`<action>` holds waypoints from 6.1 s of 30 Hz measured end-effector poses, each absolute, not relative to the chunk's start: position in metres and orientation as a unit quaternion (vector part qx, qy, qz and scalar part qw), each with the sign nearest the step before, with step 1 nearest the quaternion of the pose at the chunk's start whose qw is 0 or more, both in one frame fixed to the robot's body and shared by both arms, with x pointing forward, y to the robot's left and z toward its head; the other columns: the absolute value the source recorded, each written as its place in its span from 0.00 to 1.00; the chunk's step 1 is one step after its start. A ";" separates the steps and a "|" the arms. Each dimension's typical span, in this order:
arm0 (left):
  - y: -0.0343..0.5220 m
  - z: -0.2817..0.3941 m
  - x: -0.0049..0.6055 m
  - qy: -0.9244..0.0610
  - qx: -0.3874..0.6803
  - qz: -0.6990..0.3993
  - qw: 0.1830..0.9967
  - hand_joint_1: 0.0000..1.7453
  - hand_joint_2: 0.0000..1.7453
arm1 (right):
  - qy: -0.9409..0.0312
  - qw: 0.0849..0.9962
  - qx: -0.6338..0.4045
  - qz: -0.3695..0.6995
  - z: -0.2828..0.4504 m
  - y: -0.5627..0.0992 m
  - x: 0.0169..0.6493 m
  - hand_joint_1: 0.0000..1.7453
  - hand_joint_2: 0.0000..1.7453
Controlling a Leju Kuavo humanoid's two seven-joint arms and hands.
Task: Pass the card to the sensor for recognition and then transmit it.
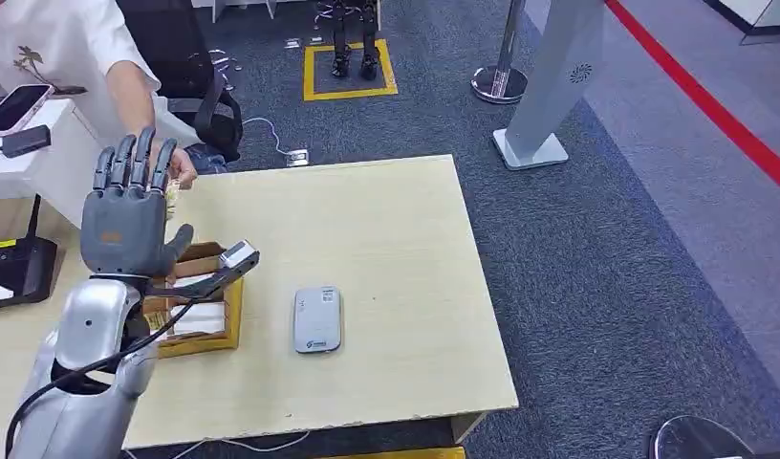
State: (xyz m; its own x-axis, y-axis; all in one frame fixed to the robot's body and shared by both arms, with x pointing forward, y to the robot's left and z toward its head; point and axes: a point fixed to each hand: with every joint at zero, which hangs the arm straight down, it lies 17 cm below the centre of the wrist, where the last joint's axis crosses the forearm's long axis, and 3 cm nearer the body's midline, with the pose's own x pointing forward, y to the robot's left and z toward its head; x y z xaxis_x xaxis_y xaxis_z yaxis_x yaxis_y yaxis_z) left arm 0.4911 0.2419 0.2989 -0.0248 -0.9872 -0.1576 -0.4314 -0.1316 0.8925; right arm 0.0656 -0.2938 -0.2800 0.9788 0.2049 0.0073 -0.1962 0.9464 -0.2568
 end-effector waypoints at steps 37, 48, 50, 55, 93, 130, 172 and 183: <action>0.238 0.258 0.492 -0.564 0.593 -0.431 0.379 1.00 1.00 | -0.014 0.987 -0.128 0.092 -0.280 -0.294 0.065 0.00 0.00; 0.224 0.269 0.491 -0.593 0.587 -0.419 0.359 1.00 1.00 | -0.018 0.986 -0.129 0.102 -0.280 -0.293 0.066 0.00 0.00; 0.215 0.268 0.490 -0.603 0.577 -0.421 0.355 1.00 1.00 | -0.018 0.986 -0.129 0.104 -0.280 -0.293 0.066 0.00 0.00; 0.176 0.253 0.483 -0.636 0.529 -0.439 0.351 1.00 1.00 | -0.020 0.986 -0.128 0.107 -0.280 -0.292 0.067 0.00 0.00; 0.061 0.082 0.446 -0.623 0.344 -0.509 0.484 1.00 1.00 | -0.016 0.986 -0.126 0.106 -0.280 -0.288 0.065 0.00 0.00; 0.232 0.267 0.511 -0.648 0.535 -0.320 0.438 1.00 1.00 | -0.018 0.978 -0.114 0.172 -0.280 -0.280 0.064 0.00 0.00; 0.373 0.326 0.552 -0.551 0.650 -0.299 0.430 0.00 1.00 | -0.018 0.980 -0.107 0.168 -0.280 -0.277 0.064 0.00 0.00; 0.340 0.326 0.553 -0.588 0.614 -0.322 0.417 0.00 1.00 | -0.016 0.982 -0.106 0.153 -0.280 -0.277 0.064 0.00 0.00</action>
State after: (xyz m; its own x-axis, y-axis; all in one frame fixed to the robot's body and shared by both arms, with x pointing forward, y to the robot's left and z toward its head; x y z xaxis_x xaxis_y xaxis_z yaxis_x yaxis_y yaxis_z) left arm 0.5526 0.3398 0.3264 0.1020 -0.9903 0.0939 -0.4532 0.0378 0.8906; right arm 0.0636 -0.2771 -0.2804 0.9527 0.3041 -0.0008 -0.2973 0.9309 -0.2122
